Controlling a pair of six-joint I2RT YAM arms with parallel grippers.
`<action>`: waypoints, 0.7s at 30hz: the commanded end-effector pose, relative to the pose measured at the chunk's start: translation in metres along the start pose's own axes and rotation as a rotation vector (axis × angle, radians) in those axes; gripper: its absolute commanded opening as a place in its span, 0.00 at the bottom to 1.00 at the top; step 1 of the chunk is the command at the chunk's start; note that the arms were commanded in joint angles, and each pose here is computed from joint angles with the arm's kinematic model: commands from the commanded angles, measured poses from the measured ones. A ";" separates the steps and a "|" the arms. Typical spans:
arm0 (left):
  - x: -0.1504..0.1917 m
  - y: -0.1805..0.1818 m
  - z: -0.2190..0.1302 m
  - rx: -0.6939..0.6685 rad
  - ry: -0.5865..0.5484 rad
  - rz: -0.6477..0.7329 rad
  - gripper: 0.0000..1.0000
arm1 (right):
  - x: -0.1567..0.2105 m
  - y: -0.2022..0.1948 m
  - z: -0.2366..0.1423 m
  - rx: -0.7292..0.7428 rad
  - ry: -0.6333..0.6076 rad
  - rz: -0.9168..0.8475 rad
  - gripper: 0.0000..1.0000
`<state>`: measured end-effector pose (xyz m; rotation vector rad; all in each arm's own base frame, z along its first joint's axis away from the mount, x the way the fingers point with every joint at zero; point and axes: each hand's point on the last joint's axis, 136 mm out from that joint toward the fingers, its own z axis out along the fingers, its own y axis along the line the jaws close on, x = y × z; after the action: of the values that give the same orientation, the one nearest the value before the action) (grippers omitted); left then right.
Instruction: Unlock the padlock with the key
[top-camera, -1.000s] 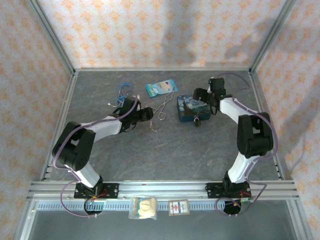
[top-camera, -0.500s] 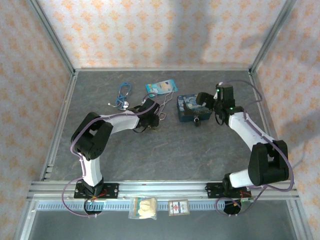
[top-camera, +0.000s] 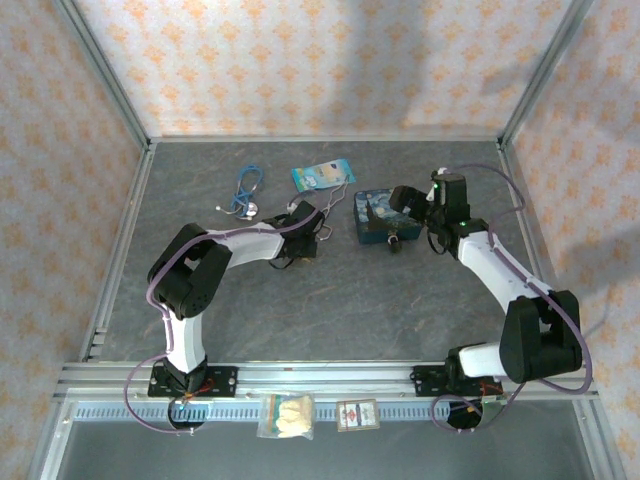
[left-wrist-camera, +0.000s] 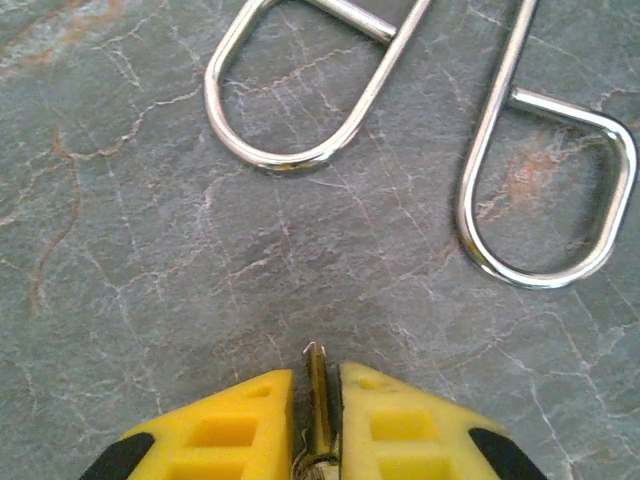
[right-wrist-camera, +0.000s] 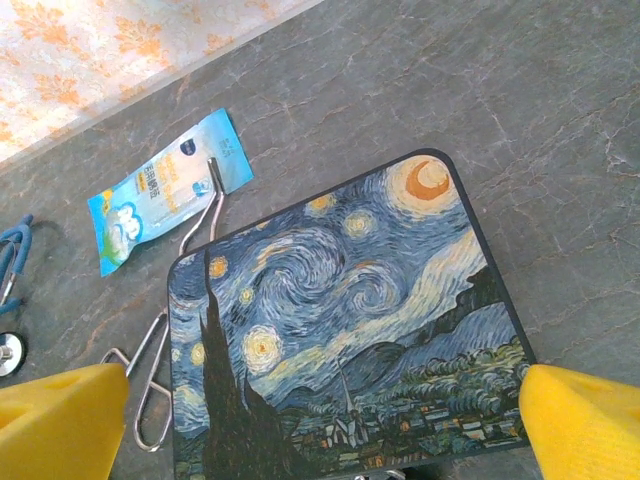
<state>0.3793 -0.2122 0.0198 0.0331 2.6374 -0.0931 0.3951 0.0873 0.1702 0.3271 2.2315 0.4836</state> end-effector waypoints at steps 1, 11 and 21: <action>0.030 0.026 0.007 -0.114 0.090 0.045 0.07 | -0.016 0.015 -0.006 -0.032 -0.055 -0.006 1.00; 0.004 0.009 -0.014 -0.015 -0.016 -0.023 0.00 | 0.022 0.078 -0.011 -0.231 0.023 -0.130 1.00; -0.015 -0.008 -0.061 0.233 -0.167 -0.173 0.00 | 0.076 0.113 -0.027 -0.409 0.114 -0.118 1.00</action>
<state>0.3549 -0.2095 0.0607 -0.0510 2.5290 -0.3009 0.3430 0.1994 0.1767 -0.0238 2.2237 0.8057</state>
